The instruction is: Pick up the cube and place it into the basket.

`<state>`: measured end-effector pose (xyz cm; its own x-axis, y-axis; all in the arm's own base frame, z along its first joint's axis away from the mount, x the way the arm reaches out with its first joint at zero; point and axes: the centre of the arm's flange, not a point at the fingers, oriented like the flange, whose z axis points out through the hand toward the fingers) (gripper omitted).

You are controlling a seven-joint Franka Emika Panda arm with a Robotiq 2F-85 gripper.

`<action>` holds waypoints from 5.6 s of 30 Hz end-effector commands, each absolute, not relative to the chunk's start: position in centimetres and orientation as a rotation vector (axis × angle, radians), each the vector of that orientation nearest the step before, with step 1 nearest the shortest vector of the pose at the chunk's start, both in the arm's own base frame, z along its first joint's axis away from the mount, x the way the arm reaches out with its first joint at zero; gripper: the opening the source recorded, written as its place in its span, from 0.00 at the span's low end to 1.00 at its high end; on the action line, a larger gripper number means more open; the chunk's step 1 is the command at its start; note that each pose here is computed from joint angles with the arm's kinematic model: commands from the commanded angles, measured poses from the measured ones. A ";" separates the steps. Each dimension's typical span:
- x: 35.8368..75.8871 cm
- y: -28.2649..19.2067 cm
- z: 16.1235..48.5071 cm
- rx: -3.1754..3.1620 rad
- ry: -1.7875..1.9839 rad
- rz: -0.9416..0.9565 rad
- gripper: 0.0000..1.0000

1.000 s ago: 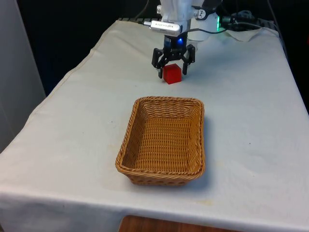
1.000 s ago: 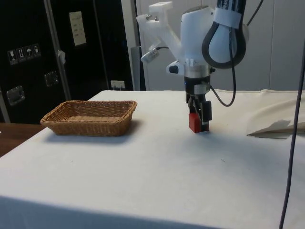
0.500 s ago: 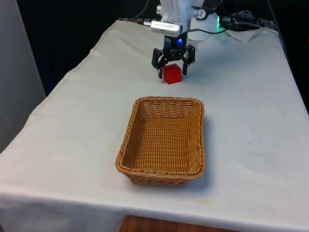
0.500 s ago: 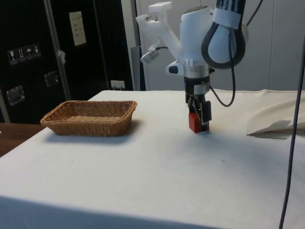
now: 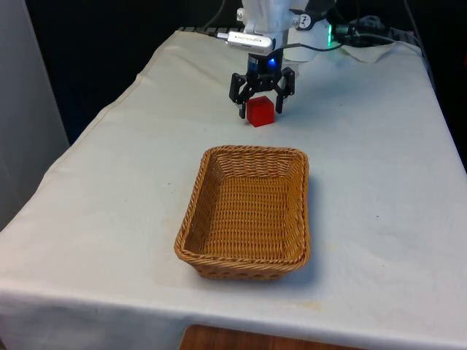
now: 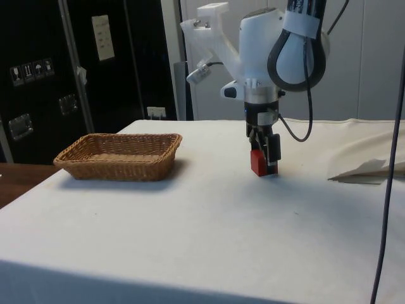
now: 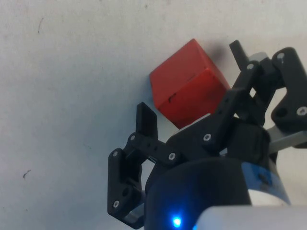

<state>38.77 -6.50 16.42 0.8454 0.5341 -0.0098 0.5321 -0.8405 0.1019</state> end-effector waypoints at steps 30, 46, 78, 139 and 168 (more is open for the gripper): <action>38.8 -6.6 16.2 2.920 0.845 0.025 0.02; 39.3 -7.1 17.5 2.923 0.848 0.018 0.01; 41.6 -7.2 24.0 2.969 0.860 -0.058 0.01; 44.0 -6.5 36.0 3.006 0.849 -0.010 0.01; 47.4 -5.0 38.6 3.029 0.686 -0.012 0.01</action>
<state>47.23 -5.19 38.53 0.8984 0.4389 -0.0134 0.4391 -0.8978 0.0328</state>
